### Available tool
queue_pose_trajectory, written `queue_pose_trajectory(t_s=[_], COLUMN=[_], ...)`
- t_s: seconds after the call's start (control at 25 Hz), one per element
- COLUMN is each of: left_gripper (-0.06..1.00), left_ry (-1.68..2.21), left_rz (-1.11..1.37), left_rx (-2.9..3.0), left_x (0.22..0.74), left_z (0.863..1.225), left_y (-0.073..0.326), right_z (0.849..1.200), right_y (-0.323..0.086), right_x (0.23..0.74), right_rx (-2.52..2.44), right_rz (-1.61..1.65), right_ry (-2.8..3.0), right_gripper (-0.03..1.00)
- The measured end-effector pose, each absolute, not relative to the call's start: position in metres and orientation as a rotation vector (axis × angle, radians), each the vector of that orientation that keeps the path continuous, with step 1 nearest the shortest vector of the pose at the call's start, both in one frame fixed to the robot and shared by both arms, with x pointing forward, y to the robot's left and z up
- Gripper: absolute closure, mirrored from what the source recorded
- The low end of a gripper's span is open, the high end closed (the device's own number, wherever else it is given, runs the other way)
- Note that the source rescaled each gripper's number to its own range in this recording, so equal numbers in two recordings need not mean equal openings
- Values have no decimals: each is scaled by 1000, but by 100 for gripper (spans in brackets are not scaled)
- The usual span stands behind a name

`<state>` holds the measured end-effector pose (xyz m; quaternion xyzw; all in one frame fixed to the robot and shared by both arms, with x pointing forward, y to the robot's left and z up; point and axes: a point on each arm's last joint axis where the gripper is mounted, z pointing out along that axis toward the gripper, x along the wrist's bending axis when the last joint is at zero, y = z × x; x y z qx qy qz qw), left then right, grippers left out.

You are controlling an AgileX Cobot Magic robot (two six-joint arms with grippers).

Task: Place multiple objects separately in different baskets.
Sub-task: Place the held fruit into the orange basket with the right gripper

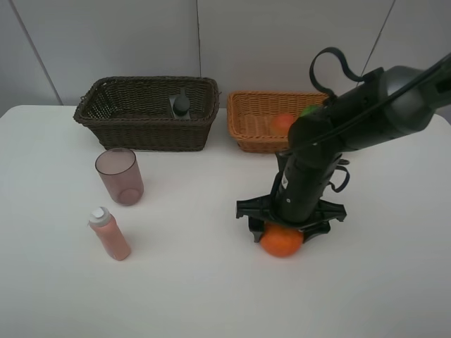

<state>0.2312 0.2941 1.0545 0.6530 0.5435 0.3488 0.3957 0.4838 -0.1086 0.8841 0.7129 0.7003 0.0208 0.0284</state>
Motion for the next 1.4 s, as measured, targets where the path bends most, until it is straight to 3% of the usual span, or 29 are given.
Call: queue_pose_trajectory(t_s=[0.6,1.04,1.4], left_gripper=[-6,-6,-6], left_ry=[1378,1378,1378], left_rz=[884,884,884], left_rx=[1655,1655,1655], left_x=[231,231,231], left_z=[1055,1055,1055], left_y=[294,294,294], right_z=[887,969,1002], right_y=[-110,-90,-93], right_x=[483,524,596], right_rx=[2200,1881,1874], right_rz=[33,38,203], right_ry=[2162,2411,2344], right_gripper=[33,33,33])
